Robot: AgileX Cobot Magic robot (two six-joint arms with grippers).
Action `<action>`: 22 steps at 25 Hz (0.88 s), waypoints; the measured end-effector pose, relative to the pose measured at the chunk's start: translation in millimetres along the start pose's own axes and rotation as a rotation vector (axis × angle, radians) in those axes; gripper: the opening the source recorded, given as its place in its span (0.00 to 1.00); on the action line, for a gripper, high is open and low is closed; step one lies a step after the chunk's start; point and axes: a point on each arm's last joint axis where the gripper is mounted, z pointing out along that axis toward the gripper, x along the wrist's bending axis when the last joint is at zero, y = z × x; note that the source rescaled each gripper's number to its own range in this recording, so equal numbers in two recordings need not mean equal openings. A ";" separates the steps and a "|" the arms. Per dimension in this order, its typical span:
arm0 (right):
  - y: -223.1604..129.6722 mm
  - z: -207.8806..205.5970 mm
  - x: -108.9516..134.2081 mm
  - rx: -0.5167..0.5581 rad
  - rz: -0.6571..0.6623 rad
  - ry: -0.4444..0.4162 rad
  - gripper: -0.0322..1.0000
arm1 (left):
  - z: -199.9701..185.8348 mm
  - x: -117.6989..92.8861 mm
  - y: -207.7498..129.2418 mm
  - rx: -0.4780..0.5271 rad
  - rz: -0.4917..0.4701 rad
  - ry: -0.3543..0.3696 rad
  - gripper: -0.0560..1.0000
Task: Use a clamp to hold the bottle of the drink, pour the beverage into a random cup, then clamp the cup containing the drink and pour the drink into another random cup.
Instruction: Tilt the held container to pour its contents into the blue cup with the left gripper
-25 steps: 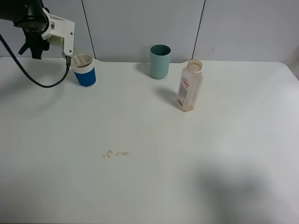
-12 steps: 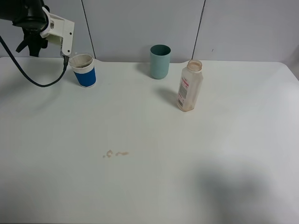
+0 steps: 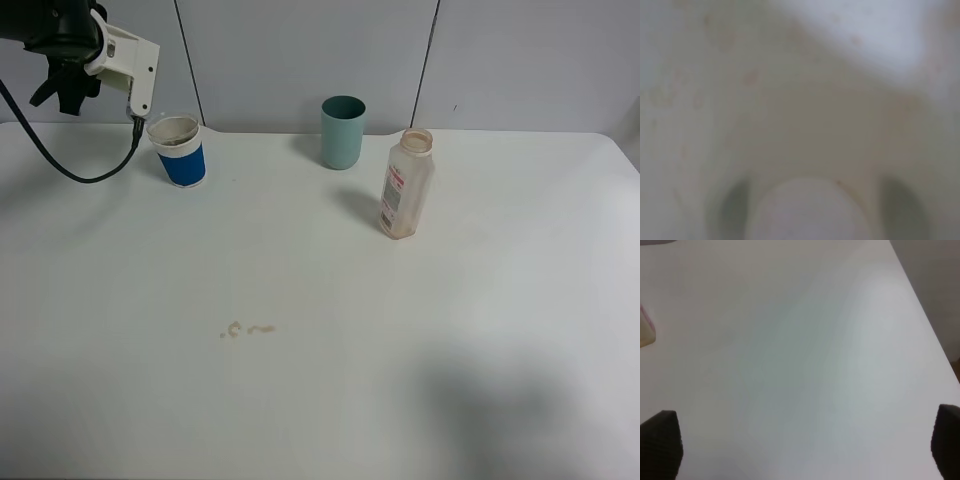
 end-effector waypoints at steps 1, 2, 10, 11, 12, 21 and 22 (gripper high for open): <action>0.0 0.0 0.0 0.000 0.000 0.000 1.00 | -0.7 0.3 1.4 -0.003 0.003 0.002 0.06; 0.0 0.0 0.0 0.000 0.000 0.000 1.00 | -1.6 0.6 3.1 -0.005 0.006 0.004 0.06; 0.0 0.0 0.0 0.000 0.000 0.000 1.00 | -8.2 3.1 13.1 0.000 0.042 0.020 0.06; 0.0 0.0 0.0 0.000 0.000 0.000 1.00 | -8.9 3.7 14.2 0.001 0.051 0.026 0.06; 0.0 0.0 0.0 0.000 0.000 0.000 1.00 | -9.4 4.0 14.4 0.006 0.058 0.028 0.06; 0.0 0.0 0.0 0.000 0.000 0.000 1.00 | -12.3 6.6 15.2 0.046 0.109 0.051 0.06; 0.0 0.0 0.0 0.000 0.000 0.000 1.00 | -12.4 6.7 15.0 0.047 0.110 0.052 0.06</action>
